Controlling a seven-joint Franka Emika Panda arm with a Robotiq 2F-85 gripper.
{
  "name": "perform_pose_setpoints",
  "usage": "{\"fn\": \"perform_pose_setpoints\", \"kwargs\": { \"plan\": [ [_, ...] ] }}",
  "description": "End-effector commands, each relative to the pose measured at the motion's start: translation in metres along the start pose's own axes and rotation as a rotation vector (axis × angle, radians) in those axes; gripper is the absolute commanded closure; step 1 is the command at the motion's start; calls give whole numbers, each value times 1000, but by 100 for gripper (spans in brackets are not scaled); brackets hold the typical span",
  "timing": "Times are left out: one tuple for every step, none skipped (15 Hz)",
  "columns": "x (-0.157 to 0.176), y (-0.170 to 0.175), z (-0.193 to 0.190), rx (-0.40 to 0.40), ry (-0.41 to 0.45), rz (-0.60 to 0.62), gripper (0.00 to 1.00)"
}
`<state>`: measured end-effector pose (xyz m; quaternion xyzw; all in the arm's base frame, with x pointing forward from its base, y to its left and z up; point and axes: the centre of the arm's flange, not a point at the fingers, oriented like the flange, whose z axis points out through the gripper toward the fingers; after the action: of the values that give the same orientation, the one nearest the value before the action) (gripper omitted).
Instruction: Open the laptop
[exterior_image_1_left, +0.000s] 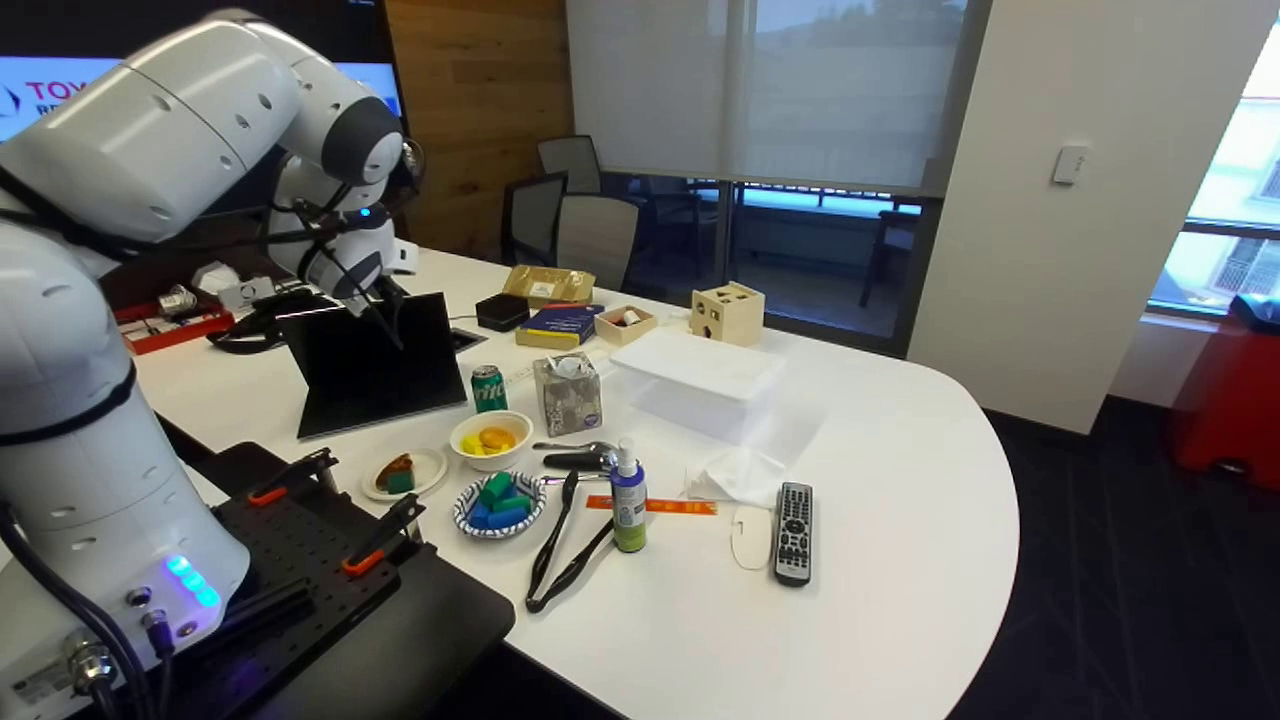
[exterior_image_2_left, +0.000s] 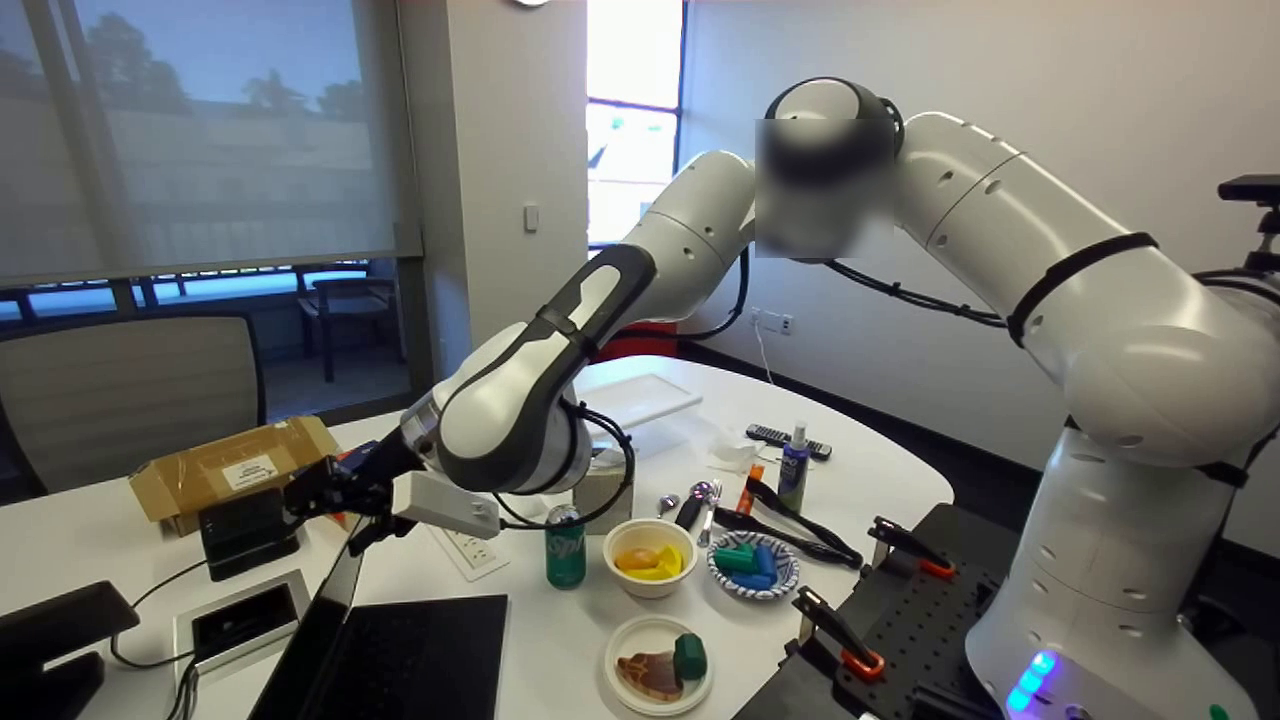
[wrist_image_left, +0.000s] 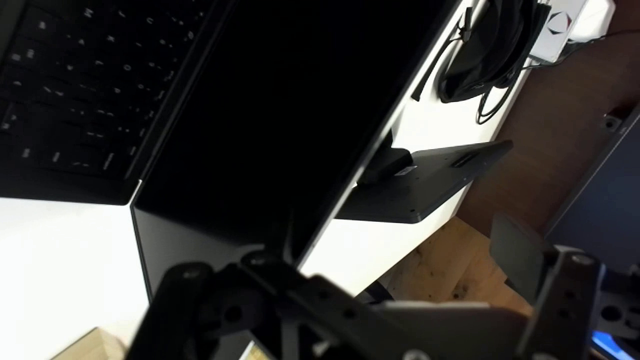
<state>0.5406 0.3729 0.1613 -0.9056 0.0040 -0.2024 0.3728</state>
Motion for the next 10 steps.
{"fn": "perform_pose_setpoints", "kwargs": {
  "plan": [
    [30, -31, 18, 22, 14, -81, 0],
    [34, -36, 21, 23, 9, -93, 0],
    [38, -39, 27, 22, 3, -109, 0],
    [41, -43, 32, 21, -3, -120, 0],
    [44, -45, 37, 18, -10, -132, 0],
    [46, -48, 43, 18, -13, -140, 0],
    [49, -51, 48, 19, -15, -149, 0],
    [51, -55, 53, 23, -16, -159, 0],
    [53, -59, 57, 30, -18, -164, 0],
    [54, -64, 59, 34, -17, -171, 0]
  ]
}}
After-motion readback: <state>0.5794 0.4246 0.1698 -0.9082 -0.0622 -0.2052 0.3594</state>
